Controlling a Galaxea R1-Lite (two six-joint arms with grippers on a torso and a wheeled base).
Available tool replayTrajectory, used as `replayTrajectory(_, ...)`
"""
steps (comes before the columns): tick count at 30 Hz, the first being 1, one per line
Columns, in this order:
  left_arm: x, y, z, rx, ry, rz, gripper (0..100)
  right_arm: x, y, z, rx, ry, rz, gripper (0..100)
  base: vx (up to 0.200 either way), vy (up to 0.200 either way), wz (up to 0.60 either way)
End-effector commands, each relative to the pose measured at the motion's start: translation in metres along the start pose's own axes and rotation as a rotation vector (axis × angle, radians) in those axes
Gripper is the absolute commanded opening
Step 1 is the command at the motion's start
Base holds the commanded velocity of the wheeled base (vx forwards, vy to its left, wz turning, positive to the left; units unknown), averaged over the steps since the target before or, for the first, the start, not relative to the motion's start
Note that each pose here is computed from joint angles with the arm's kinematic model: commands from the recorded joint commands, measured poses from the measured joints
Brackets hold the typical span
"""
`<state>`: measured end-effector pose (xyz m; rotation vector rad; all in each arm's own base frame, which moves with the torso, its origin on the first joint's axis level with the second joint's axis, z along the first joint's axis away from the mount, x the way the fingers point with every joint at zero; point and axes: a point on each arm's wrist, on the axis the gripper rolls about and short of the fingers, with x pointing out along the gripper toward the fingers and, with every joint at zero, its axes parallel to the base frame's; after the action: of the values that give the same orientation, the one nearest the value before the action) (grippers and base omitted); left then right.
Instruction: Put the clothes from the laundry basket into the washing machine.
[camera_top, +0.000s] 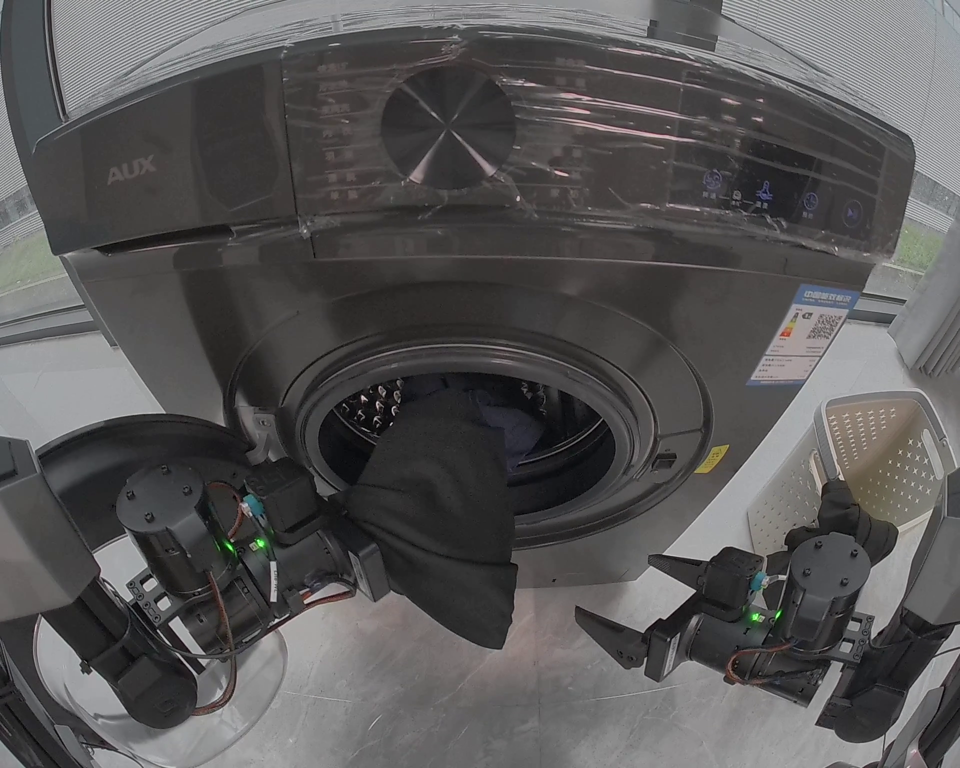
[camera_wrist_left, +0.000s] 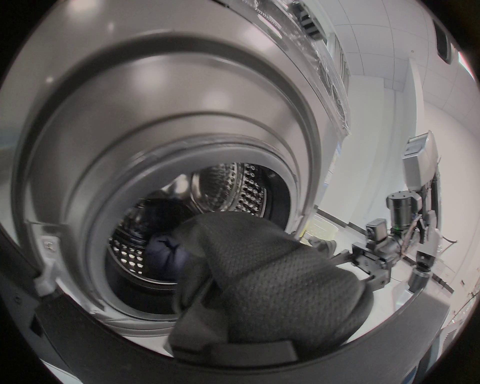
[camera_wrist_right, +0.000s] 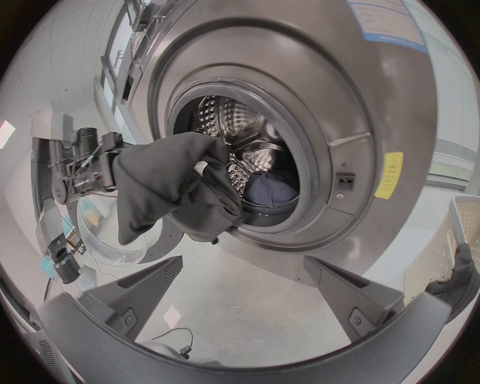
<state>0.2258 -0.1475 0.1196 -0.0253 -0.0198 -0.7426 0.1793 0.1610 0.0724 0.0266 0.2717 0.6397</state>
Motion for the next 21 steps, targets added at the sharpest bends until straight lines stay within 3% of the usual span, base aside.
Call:
replayTrajectory(1, -0.003, -0.009, -0.009, -0.011, 0.040, -0.031, 0, -0.007, 0.010, -0.007, -0.014, 0.037, 0.041, 100, 0.000, 0.000, 0.00)
replayTrajectory(4, 0.006, -0.021, -0.021, -0.030, 0.077, -0.064, 0, -0.014, 0.023, -0.011, -0.031, 0.052, 0.099, 100, 0.000, 0.000, 0.00)
replayTrajectory(8, 0.024, -0.021, -0.025, -0.034, 0.066, -0.066, 0, -0.017, 0.025, -0.013, -0.035, 0.063, 0.108, 100, 0.000, 0.000, 0.00)
replayTrajectory(10, 0.046, -0.017, -0.042, -0.035, 0.085, -0.063, 0, -0.018, 0.025, -0.010, -0.033, 0.044, 0.107, 100, 0.000, 0.000, 0.00)
replayTrajectory(12, 0.052, -0.017, -0.047, -0.040, 0.090, -0.065, 0, -0.018, 0.025, -0.010, -0.035, 0.049, 0.111, 100, 0.000, 0.000, 0.00)
replayTrajectory(16, 0.077, -0.015, -0.055, -0.066, 0.063, -0.058, 0, -0.022, 0.026, -0.007, -0.033, 0.033, 0.115, 100, 0.000, 0.000, 0.00)
replayTrajectory(21, 0.122, -0.004, -0.063, -0.080, -0.037, 0.047, 0, -0.024, 0.025, -0.003, -0.029, 0.014, 0.113, 100, 0.000, 0.000, 0.00)
